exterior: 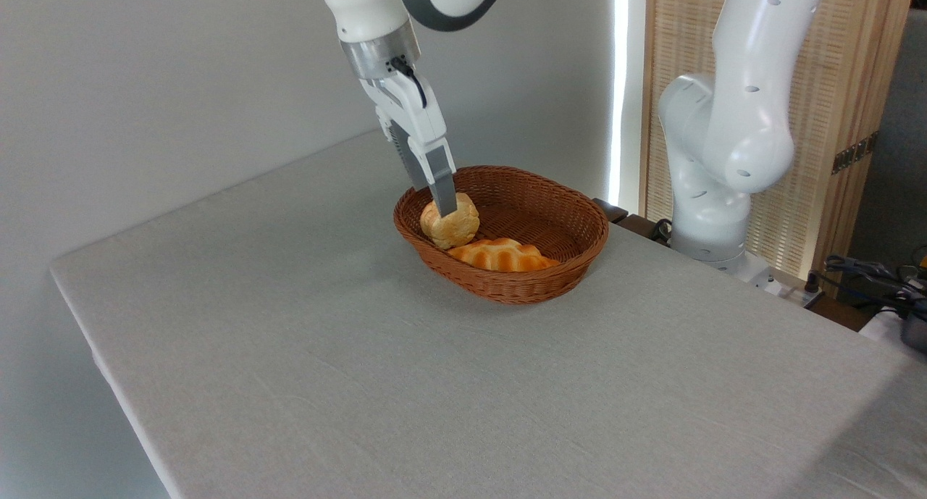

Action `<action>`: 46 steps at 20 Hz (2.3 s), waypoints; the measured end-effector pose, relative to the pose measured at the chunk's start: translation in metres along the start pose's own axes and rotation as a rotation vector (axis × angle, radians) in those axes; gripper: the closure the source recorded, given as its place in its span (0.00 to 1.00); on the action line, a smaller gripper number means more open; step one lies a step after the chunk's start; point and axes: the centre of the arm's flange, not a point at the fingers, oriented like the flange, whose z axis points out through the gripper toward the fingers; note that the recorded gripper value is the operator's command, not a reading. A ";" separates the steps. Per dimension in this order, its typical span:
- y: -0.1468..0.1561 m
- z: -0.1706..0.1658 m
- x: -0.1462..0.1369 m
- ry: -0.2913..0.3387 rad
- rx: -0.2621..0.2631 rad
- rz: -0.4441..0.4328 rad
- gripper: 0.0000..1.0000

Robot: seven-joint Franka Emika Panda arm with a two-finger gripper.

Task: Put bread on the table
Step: 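Close the gripper fingers around the round bread roll, then lift the roll out of the basket and lower it onto the table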

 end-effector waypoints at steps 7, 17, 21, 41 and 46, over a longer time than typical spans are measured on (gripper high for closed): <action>0.026 0.032 0.010 -0.064 -0.022 0.062 0.00; 0.022 0.054 0.019 -0.101 -0.039 0.066 0.75; 0.020 0.059 0.022 -0.109 -0.043 0.077 0.89; 0.012 0.041 0.021 -0.070 -0.029 0.066 0.88; -0.017 -0.020 0.002 0.027 -0.016 0.005 0.84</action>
